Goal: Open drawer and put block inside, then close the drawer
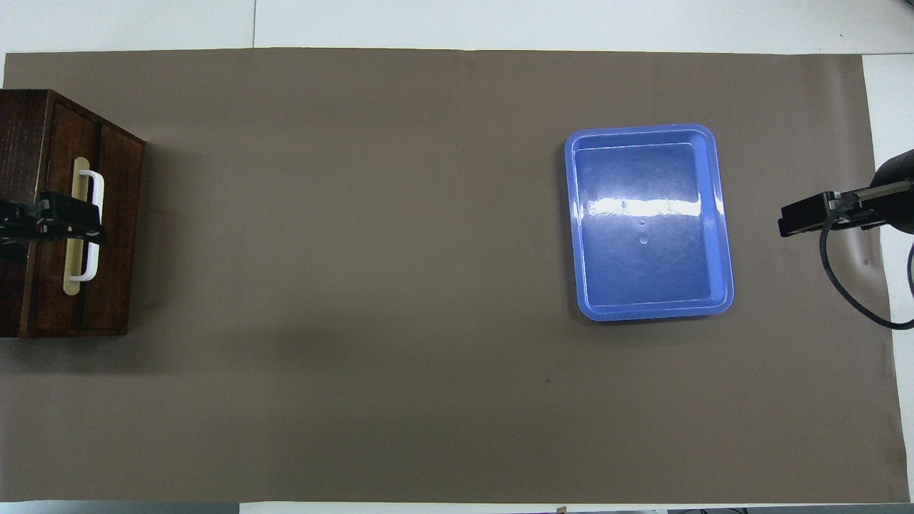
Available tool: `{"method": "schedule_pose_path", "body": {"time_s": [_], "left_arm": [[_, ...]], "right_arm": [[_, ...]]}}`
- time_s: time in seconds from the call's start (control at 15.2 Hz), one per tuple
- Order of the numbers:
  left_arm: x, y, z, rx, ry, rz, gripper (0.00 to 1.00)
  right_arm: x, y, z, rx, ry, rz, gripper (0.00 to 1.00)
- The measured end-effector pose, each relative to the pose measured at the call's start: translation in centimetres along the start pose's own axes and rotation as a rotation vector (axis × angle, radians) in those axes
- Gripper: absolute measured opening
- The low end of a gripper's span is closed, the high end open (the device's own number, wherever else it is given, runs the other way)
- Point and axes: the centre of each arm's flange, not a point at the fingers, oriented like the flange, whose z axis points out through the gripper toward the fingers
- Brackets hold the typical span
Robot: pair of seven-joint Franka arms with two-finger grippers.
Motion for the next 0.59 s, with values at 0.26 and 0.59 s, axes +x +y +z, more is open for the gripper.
{"method": "schedule_pose_path", "body": {"time_s": [0.26,0.59], "left_arm": [[-0.16,0.88,-0.01,-0.01,-0.001,0.085,1.0],[-0.16,1.32,-0.3,-0.017,0.009,0.108,1.0]], "right_arm": [[0.0,0.0,0.0,0.0,0.0,0.0,1.0],[0.0,0.0,0.0,0.0,0.0,0.0,1.0]]}}
